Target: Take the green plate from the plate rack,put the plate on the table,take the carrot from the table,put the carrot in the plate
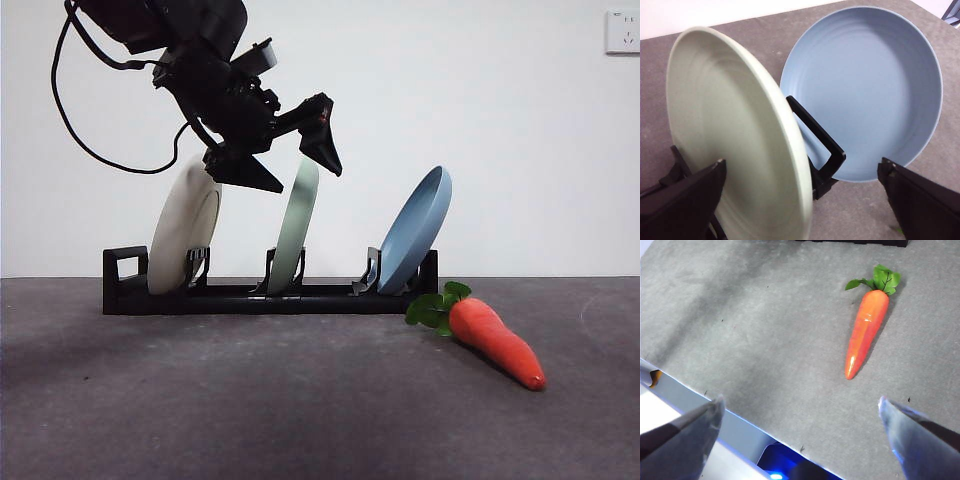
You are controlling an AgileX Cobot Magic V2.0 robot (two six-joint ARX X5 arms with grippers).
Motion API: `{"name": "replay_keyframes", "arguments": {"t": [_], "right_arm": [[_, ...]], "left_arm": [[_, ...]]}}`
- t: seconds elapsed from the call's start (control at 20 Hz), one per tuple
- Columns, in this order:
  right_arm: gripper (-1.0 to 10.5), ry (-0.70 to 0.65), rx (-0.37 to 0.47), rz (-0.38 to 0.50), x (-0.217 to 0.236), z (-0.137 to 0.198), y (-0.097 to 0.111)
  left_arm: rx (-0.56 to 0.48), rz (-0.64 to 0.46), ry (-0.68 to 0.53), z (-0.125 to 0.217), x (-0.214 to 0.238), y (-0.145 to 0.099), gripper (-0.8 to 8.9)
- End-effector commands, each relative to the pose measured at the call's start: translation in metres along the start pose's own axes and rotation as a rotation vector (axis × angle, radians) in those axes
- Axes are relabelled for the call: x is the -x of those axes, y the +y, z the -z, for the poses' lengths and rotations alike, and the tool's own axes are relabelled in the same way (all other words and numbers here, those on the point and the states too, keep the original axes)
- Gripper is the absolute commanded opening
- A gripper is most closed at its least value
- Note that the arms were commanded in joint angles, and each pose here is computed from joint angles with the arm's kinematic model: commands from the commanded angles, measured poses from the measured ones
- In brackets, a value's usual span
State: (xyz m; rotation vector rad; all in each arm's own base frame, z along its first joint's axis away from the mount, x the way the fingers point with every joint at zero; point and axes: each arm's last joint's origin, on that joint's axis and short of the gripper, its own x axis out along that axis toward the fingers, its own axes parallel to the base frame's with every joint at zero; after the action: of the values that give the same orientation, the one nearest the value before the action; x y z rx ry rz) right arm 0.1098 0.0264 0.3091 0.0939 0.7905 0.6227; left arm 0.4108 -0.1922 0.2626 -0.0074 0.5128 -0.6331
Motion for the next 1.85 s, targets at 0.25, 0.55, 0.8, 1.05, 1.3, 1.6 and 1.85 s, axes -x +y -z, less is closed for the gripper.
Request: {"name": "replay_keyframes", "arguments": {"t": [0.25, 0.55, 0.8, 1.05, 1.3, 1.6, 1.85], "right_arm": [[5.7, -0.009, -0.002, 0.001, 0.001, -0.001, 0.000], [5.7, -0.009, -0.002, 0.001, 0.001, -0.001, 0.000], [5.7, -0.009, -0.002, 0.001, 0.001, -0.001, 0.000], [5.7, -0.009, -0.002, 0.001, 0.001, -0.001, 0.000], [5.7, -0.009, -0.001, 0.001, 0.001, -0.001, 0.000], [5.7, -0.011, 0.000, 0.001, 0.001, -0.001, 0.000], [5.7, -0.011, -0.001, 0.001, 0.001, -0.001, 0.000]], "left_arm": [[0.004, 0.006, 0.027, 0.009, -0.012, -0.001, 2.17], [0.001, 0.016, 0.021, 0.008, -0.012, -0.004, 0.48], [0.015, 0.019, 0.021, 0.009, -0.012, -0.004, 0.17], [0.040, 0.019, 0.014, 0.007, -0.012, -0.004, -0.08], [0.096, 0.083, -0.091, -0.011, -0.002, -0.008, -0.08], [0.063, 0.204, -0.159, -0.050, 0.031, -0.024, -0.08], [0.007, 0.262, -0.179, -0.074, 0.081, -0.055, -0.08]]}}
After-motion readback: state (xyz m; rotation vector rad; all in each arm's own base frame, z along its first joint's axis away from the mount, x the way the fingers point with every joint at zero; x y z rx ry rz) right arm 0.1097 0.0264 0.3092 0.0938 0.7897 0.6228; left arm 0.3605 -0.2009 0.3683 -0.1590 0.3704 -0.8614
